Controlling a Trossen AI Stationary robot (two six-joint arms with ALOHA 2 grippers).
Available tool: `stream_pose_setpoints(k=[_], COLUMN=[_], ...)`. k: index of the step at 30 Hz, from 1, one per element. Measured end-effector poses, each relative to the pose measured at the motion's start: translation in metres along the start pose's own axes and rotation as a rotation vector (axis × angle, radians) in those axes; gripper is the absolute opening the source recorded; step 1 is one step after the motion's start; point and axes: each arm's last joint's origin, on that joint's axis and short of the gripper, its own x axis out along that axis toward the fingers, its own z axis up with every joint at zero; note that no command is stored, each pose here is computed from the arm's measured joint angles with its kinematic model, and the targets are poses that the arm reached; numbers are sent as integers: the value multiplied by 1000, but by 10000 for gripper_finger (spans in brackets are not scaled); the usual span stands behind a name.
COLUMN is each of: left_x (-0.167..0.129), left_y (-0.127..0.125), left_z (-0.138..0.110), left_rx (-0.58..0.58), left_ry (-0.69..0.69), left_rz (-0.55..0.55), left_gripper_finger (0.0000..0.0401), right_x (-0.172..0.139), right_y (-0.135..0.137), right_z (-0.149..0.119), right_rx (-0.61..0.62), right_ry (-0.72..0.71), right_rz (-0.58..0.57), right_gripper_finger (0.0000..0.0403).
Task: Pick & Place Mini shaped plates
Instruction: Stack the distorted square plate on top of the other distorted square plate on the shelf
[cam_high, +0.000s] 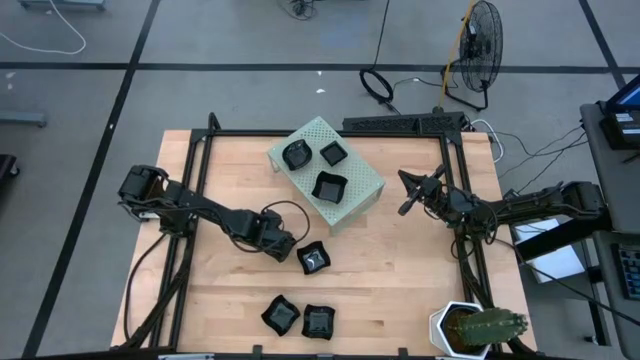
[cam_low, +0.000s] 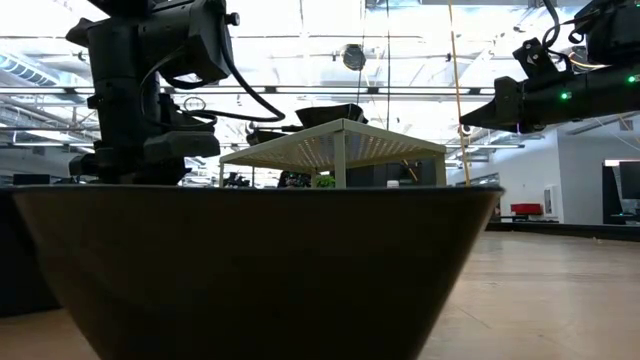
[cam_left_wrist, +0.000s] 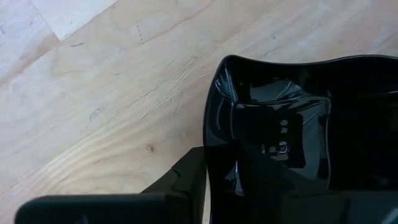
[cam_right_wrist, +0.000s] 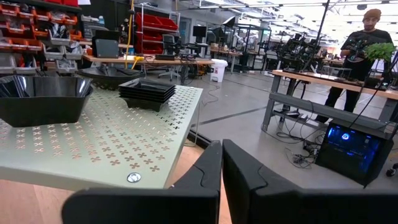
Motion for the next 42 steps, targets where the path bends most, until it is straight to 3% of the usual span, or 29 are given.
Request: stream_pose_setpoints(k=[6,13,21,27,36,42], left_x=[0,-8,-33,-64,-105,-126], left_y=[0,-1,4,10,-7,-16], left_z=[0,2,6,6,10,47], left_rx=[0,1,-32,-75,-120,-127], left_ry=[0,-18,-106,-248,-609,-769], left_rz=[0,-24,-91,-177,-460,-693], left_gripper_finger=[66,7,4,5,4,7], right_x=[0,0,0,0,0,0], right_y=[0,0,0,0,0,0], right_z=[0,0,0,0,0,-1], right_rx=[0,0,0,0,0,-4], right_ry=[0,0,0,0,1,5], right_rz=[1,1,0,0,0,1], right_gripper_finger=[4,4,4,4,4,4])
